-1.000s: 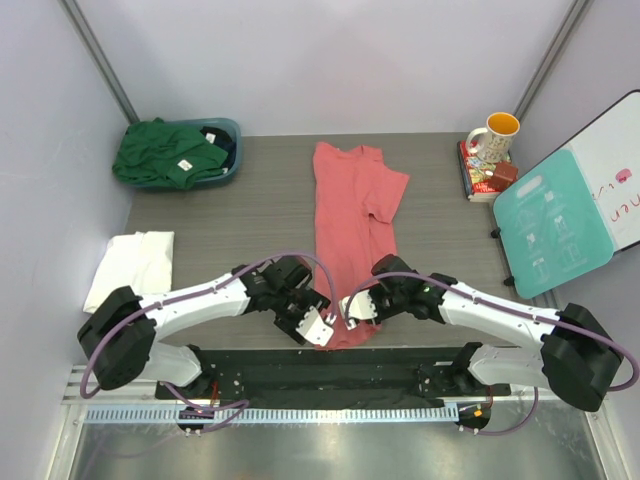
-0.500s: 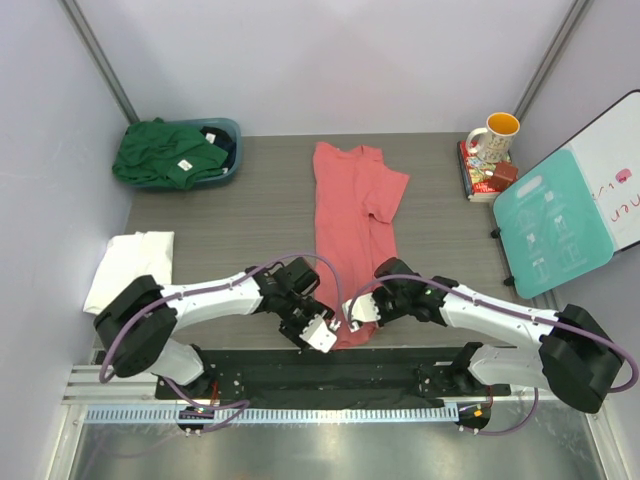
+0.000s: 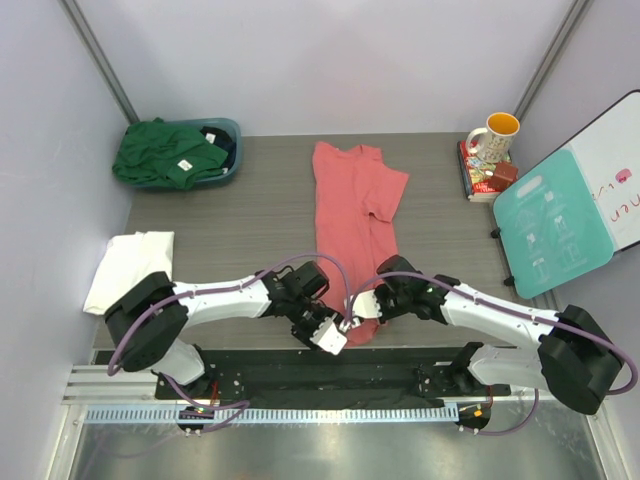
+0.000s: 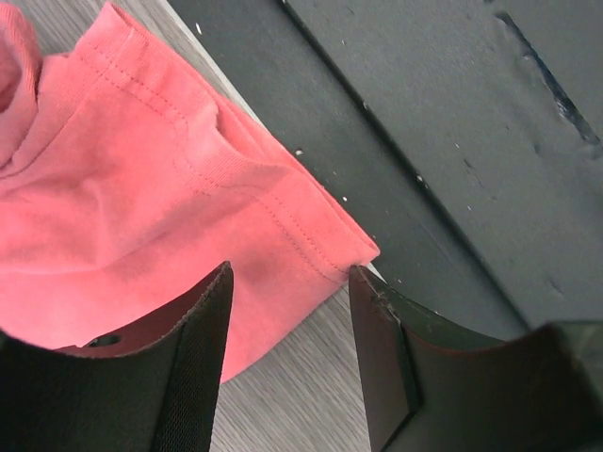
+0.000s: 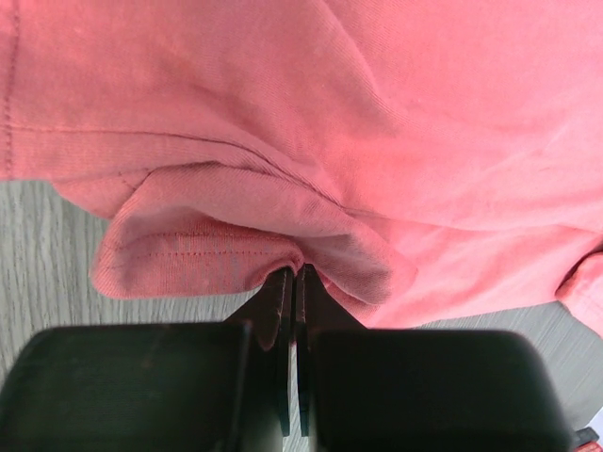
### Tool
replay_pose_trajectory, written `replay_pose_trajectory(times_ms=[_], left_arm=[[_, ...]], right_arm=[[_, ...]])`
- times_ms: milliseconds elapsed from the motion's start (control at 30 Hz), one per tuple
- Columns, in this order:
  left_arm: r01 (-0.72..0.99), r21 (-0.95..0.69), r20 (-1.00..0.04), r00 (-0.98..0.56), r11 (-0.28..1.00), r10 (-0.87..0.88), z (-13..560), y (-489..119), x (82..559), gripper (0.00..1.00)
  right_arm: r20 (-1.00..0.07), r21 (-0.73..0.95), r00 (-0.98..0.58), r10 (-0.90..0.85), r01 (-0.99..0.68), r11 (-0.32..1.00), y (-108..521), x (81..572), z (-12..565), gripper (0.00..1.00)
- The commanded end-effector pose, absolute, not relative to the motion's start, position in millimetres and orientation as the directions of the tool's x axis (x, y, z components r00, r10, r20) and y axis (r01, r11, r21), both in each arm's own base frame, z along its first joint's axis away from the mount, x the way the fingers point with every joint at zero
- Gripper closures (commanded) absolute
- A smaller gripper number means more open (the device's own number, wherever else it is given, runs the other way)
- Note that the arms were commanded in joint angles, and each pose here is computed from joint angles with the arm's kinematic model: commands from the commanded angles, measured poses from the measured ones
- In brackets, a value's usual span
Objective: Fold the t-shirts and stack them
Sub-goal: Grab the bottom of the folded rectangular tshirt with both arms, then fold the folded rectangular tshirt in 1/3 of the way
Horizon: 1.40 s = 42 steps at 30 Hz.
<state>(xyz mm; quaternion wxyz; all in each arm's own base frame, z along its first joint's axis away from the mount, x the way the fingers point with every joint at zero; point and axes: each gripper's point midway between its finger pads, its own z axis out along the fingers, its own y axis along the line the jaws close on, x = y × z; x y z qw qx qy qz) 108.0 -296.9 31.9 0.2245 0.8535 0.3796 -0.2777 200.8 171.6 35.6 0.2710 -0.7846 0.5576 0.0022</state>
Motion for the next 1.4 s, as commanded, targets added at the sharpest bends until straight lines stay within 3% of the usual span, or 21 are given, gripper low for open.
replay_pose_trajectory(times_ms=[0,333,400,467,933,1367], left_arm=[[0.771,0.197,-0.679,0.553,-0.606,0.482,39.1,-313.6,106.1,0.48],[0.774,0.168,-0.64,0.557,-0.611,0.529,17.2,-303.9,106.8,0.66],[0.773,0.17,-0.639,0.559,-0.612,0.528,15.0,-305.0,107.3,0.75],[0.772,0.175,-0.635,0.562,-0.61,0.529,13.3,-305.8,108.9,1.0],[0.811,0.382,-0.606,0.582,-0.444,0.542,72.1,-318.2,164.7,1.0],[0.783,0.55,-0.562,0.605,-0.292,0.564,141.4,-314.3,233.1,1.0]], right_arm=[[-0.328,-0.481,0.358,-0.874,-0.86,-0.171,176.9,217.8,56.5,0.99],[-0.346,-0.488,0.321,-0.882,-0.864,-0.123,173.3,223.2,63.6,0.99],[-0.347,-0.491,0.317,-0.883,-0.863,-0.117,172.0,223.1,64.6,0.99],[-0.345,-0.49,0.313,-0.885,-0.864,-0.114,170.5,223.1,65.4,0.99],[-0.386,-0.484,0.26,-0.885,-0.874,-0.046,170.1,227.3,75.9,0.99],[-0.44,-0.589,0.178,-0.88,-0.797,0.134,166.1,285.3,127.6,0.99]])
